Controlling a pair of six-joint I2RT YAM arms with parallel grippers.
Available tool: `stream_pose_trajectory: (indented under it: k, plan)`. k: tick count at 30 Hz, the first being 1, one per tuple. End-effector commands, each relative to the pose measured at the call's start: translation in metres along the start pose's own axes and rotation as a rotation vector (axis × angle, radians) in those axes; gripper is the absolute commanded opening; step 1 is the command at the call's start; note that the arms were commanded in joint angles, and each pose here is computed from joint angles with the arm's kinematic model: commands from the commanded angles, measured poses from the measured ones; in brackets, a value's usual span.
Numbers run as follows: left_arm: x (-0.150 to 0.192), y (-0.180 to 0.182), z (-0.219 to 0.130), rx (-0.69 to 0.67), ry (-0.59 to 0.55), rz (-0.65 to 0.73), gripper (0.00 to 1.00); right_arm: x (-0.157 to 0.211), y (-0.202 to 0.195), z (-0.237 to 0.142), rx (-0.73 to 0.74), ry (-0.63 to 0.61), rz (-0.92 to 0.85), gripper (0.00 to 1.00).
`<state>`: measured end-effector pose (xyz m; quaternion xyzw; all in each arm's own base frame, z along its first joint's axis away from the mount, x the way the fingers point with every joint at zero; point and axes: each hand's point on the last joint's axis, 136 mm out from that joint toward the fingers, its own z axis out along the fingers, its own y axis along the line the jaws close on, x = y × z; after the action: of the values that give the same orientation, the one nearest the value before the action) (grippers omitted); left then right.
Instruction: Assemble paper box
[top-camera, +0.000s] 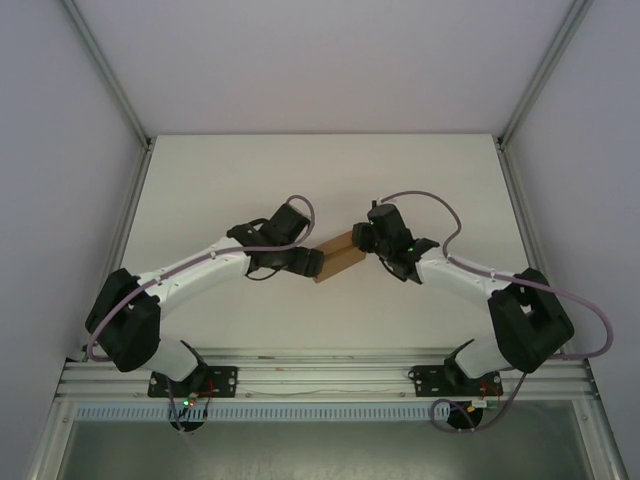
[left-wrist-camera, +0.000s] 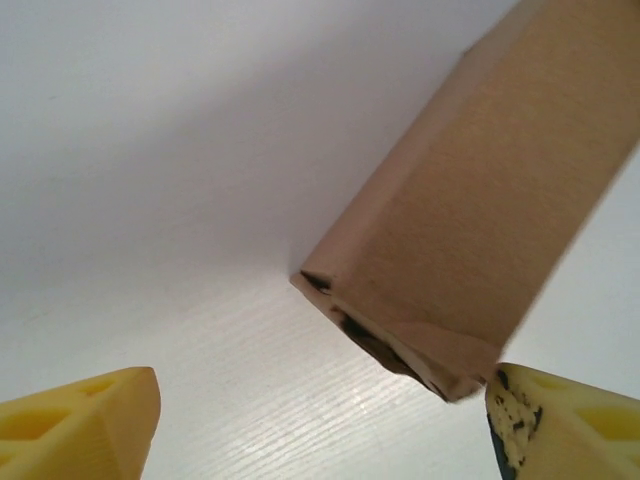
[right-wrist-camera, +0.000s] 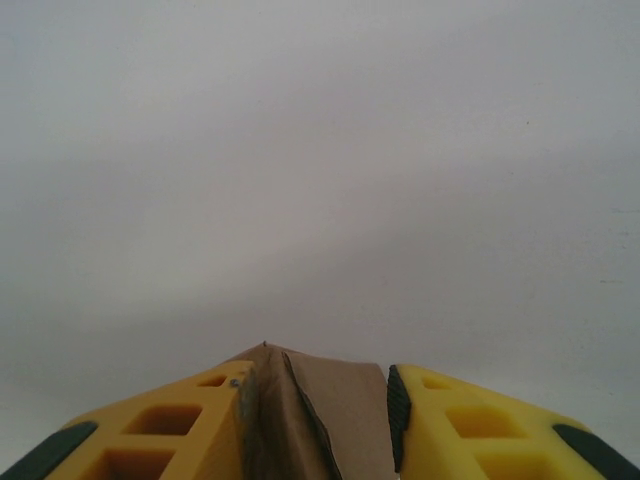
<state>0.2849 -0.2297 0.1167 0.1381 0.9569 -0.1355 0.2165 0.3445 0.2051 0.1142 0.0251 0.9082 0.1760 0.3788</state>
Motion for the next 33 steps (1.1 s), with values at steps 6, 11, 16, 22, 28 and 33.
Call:
stream_pose_trajectory:
  k: [6, 11, 16, 22, 28, 33]
  plan:
    - [-0.018, -0.018, -0.016, 0.074, -0.043, -0.013, 0.99, 0.062, -0.034, 0.002, 0.088, 0.175, 0.029, 0.36]
    - [-0.040, -0.005, -0.015, 0.113, -0.111, -0.193, 0.97, 0.066, -0.036, 0.004, 0.089, 0.180, 0.051, 0.34]
    - [-0.030, 0.002, 0.005, 0.211, -0.064, -0.278, 0.85, 0.066, -0.037, 0.003, 0.093, 0.174, 0.059, 0.33]
    - [0.006, -0.002, 0.027, 0.300, -0.021, -0.288, 0.78, 0.072, -0.042, 0.005, 0.105, 0.171, 0.079, 0.31]
    - [0.036, 0.020, 0.054, 0.253, -0.016, -0.315, 0.61, 0.083, -0.047, 0.007, 0.095, 0.181, 0.099, 0.27]
    - [0.050, 0.028, 0.066, 0.237, -0.015, -0.298, 0.53, 0.093, -0.045, 0.011, 0.003, 0.206, 0.167, 0.22]
